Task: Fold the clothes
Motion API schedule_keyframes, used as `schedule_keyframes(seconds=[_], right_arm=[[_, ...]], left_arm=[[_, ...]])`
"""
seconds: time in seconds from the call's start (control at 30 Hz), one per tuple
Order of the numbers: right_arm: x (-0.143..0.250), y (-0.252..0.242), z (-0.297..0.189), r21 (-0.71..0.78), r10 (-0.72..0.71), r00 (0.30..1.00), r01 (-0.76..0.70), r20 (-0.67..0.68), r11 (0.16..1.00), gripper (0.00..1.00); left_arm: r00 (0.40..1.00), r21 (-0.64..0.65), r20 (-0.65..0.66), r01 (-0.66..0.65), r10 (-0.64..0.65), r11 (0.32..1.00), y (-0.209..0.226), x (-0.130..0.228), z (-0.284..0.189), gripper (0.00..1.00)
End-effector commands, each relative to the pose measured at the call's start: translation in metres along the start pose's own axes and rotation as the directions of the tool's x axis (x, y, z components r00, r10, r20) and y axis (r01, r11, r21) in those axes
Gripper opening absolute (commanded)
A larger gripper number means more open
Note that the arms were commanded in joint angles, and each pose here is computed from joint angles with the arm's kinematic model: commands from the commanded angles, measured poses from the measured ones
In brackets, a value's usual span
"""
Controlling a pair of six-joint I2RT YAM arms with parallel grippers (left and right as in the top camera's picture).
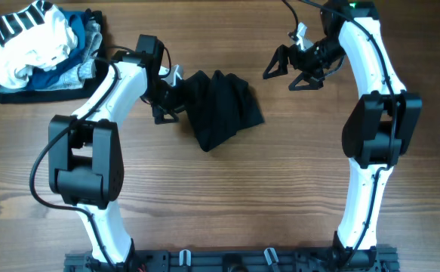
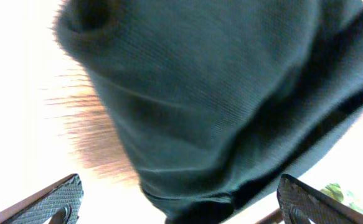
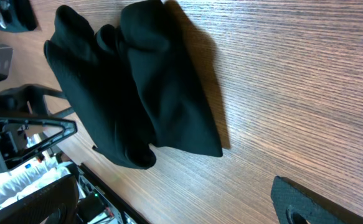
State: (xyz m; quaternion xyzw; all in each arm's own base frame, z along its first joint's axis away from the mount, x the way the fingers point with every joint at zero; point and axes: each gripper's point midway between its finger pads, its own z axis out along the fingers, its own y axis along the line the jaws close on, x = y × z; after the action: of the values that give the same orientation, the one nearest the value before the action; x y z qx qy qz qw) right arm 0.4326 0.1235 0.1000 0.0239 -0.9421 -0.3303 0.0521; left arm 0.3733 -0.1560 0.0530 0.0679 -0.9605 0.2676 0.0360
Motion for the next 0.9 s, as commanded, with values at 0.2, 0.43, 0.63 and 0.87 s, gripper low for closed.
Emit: schedule_keyframes(seconds=[0.2,0.43,0.63,0.87], right_arm=[[-0.019,-0.01,0.047,-0.18,0.037,0.998,-0.045,-0.046,0.983,1.0],[-0.012,-0.014,0.087,-0.272,-0.051,0.993,0.021,-0.107,0.962,1.0],[-0.003,0.007,0.103,-0.279,-0.132,0.982,0.091,-0.132,0.956,1.0],[0.009,0.04,0.117,-0.355,-0.206,0.967,0.141,-0.152,0.924,1.0]], left_arm=[[0.948,-0.131,0.319,0.041,0.003,0.991,0.02,-0.056,-0.056,1.0],[0.685,-0.027,0.661,-0.387,0.307,0.922,-0.106,-0.055,-0.177,1.0],[0.632,-0.031,0.703,-0.429,0.325,0.903,-0.124,-0.038,-0.204,1.0],[0.632,-0.031,0.695,-0.448,0.341,0.894,-0.131,-0.033,-0.199,1.0]])
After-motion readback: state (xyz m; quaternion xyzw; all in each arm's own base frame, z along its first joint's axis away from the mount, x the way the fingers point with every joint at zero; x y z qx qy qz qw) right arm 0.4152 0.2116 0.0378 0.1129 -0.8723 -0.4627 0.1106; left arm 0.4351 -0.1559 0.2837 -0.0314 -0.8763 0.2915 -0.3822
